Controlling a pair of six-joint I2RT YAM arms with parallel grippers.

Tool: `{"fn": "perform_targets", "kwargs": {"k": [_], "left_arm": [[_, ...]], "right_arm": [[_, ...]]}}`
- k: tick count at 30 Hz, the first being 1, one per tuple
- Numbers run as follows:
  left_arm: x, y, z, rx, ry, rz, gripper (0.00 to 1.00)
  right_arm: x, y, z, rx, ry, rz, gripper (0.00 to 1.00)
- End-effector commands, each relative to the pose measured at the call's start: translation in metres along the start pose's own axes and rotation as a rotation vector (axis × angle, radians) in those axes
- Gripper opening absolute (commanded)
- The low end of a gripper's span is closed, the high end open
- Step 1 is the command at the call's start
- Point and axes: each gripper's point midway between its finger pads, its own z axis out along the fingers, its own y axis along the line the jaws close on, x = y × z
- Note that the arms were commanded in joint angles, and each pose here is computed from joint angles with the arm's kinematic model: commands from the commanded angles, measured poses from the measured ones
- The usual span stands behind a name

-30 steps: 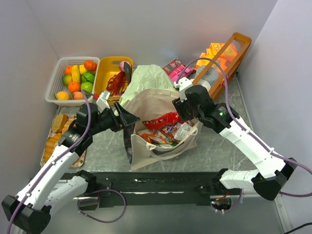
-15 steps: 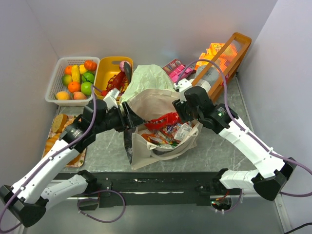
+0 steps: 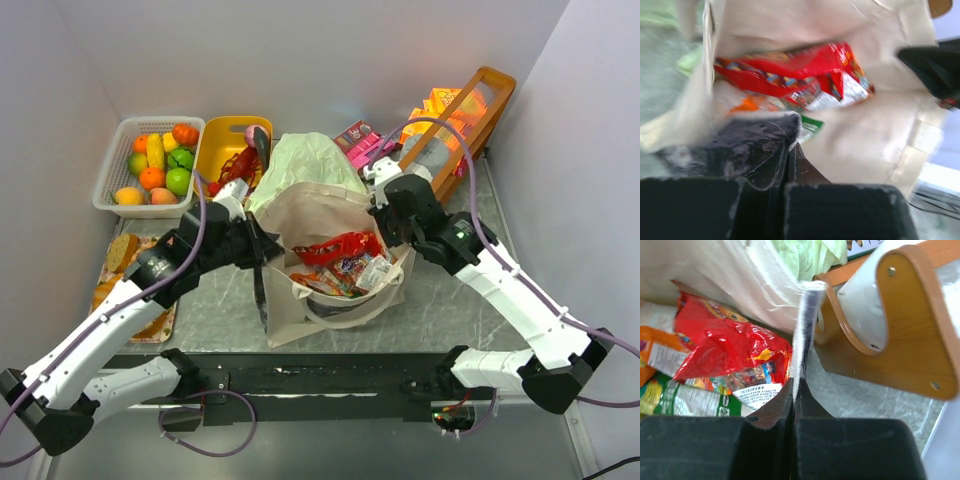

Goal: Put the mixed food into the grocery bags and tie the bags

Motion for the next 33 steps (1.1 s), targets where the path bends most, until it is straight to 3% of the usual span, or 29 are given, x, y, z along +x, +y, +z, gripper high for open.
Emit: {"fn": "perform_targets", "kwargs": {"k": [1,5,9,16,20,23,29,33], "left_arm": [[-0.072,-0.037,-0.031,0.005,-0.221,0.134,0.01],[-0.094,-0.061,-0.047,0.055,-0.276,0.175,0.01],[-0.080,-0.067,-0.042,0.127,-0.230,0.157,0.01],[-0.022,-0.078,-0.014,0.253,-0.050,0.137,0.01],[0.006,-0.099,0.003,0.336,-0.005,0.148,0.01],[0.028,-0.124,0.018,0.424,0.023,0.152,0.01],[0.092,-0.192,0.036,0.560,0.184,0.230,0.01],[0.102,-0.217,0.052,0.609,0.178,0.239,0.01]], "right_arm": [[-0.061,-0.024,-0.074,0.047,-0.255,0.101,0.00],[-0.075,-0.043,-0.117,0.090,-0.361,0.175,0.00],[-0.059,-0.061,-0.117,0.196,-0.331,0.189,0.00],[-0.014,-0.096,-0.130,0.373,-0.301,0.279,0.00],[0.002,-0.124,-0.130,0.529,-0.304,0.313,0.00],[0.009,-0.158,-0.140,0.703,-0.300,0.366,0.00],[0.033,-0.197,-0.153,0.927,-0.158,0.389,0.00],[0.053,-0.231,-0.161,1.081,-0.111,0.450,0.00]]}}
